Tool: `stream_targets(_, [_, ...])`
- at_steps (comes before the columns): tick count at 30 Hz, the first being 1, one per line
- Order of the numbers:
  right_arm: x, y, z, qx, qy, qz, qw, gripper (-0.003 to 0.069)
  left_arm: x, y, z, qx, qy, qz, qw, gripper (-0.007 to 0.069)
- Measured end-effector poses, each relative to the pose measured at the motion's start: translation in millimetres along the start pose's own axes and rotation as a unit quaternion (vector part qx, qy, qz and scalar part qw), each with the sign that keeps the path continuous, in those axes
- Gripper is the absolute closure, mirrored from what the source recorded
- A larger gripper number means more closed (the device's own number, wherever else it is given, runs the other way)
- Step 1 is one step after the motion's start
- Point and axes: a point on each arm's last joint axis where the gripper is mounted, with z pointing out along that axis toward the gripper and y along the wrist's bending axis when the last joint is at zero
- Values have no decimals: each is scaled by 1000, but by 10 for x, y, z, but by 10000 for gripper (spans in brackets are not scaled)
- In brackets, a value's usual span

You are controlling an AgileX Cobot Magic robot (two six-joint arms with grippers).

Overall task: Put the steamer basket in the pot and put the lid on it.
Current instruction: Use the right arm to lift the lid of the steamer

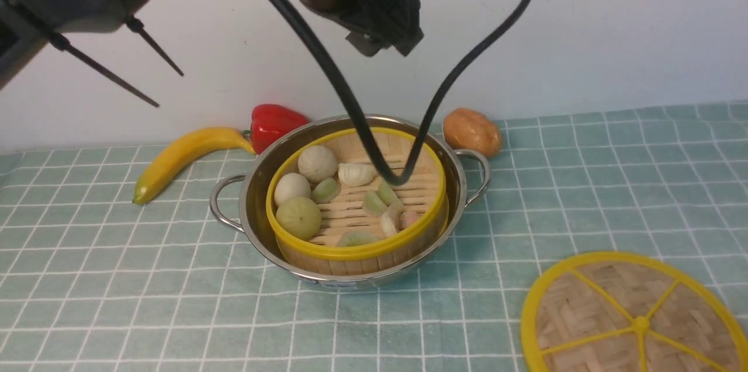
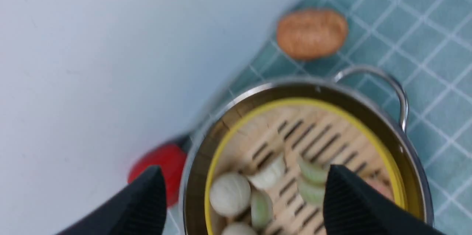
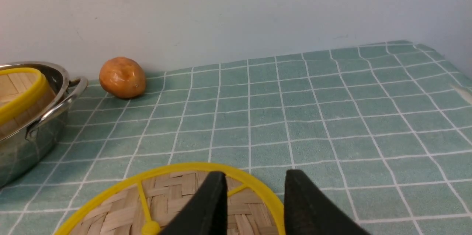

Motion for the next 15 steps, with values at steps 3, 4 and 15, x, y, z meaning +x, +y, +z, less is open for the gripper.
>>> stream_targets(3, [0, 0, 0, 0, 0, 0, 1000, 419, -56, 12, -6, -6, -31, -2, 1000, 102])
stream_targets(4, [0, 0, 0, 0, 0, 0, 1000, 419, -74, 13, -1, -8, -40, -2, 999, 102])
stream_targets(15, [1, 0, 0, 0, 0, 0, 1000, 419, 315, 246, -696, -27, -166, -51, 984, 102])
